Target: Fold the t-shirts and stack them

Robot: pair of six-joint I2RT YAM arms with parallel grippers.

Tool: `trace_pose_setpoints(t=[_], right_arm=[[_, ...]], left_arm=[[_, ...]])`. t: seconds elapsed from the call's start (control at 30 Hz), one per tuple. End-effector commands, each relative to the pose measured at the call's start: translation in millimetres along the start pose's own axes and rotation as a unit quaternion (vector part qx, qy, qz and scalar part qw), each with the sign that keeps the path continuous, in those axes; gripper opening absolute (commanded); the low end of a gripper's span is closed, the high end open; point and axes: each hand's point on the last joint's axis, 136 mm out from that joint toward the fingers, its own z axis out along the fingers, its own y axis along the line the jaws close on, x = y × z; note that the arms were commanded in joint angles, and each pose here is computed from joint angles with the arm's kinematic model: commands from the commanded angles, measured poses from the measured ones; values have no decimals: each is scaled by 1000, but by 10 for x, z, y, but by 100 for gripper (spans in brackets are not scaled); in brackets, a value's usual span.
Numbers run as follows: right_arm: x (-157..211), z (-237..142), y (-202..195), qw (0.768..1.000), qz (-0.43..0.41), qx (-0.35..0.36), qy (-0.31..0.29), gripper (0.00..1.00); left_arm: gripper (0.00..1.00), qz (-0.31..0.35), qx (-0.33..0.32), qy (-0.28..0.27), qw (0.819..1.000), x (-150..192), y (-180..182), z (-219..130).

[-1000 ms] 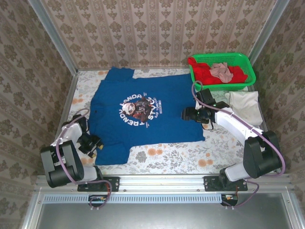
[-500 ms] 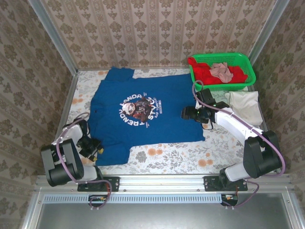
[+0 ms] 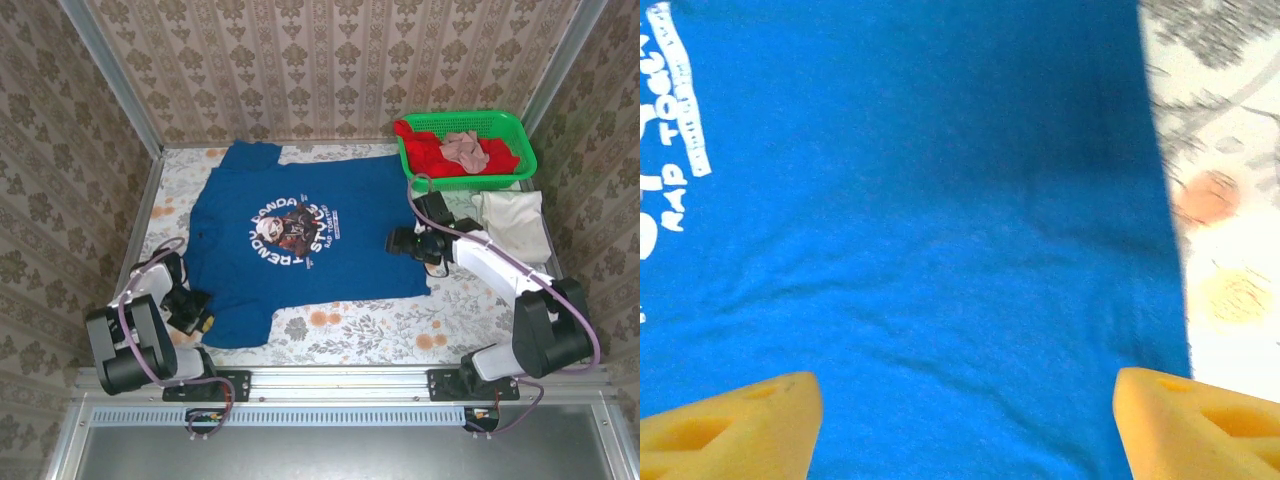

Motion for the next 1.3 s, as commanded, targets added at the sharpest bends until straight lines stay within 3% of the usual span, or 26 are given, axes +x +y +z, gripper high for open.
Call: trace_pose_setpoints(t=[0.0,0.2,0.43,0.8,0.93,1.0,1.13,1.27], right_arm=[[114,-140,-293,998,46,51,-5,76],[462,-79,-683,985,127,108,52,65],[690,115,-765,974,161,115,112,50],[899,303,-777,967,176,94,157,48],[897,370,-722,968,174,75,165,41],[898,379,-707,968,172,72,168,33],[852,301,-737,970,171,80,153,0],[793,107,-763,972,169,92,134,0]], left_arm=[[0,-17,-8,12,1000,127,121,148],[0,-37,28,-19,999,185,78,-68],[0,-40,39,-32,998,174,53,-141],[0,-37,39,-38,998,128,35,-116],[0,-43,48,-38,997,127,9,-92],[0,-46,53,-38,997,126,-6,-86],[0,-47,55,-48,996,113,-12,-160],[0,-56,38,-62,996,186,123,-317]])
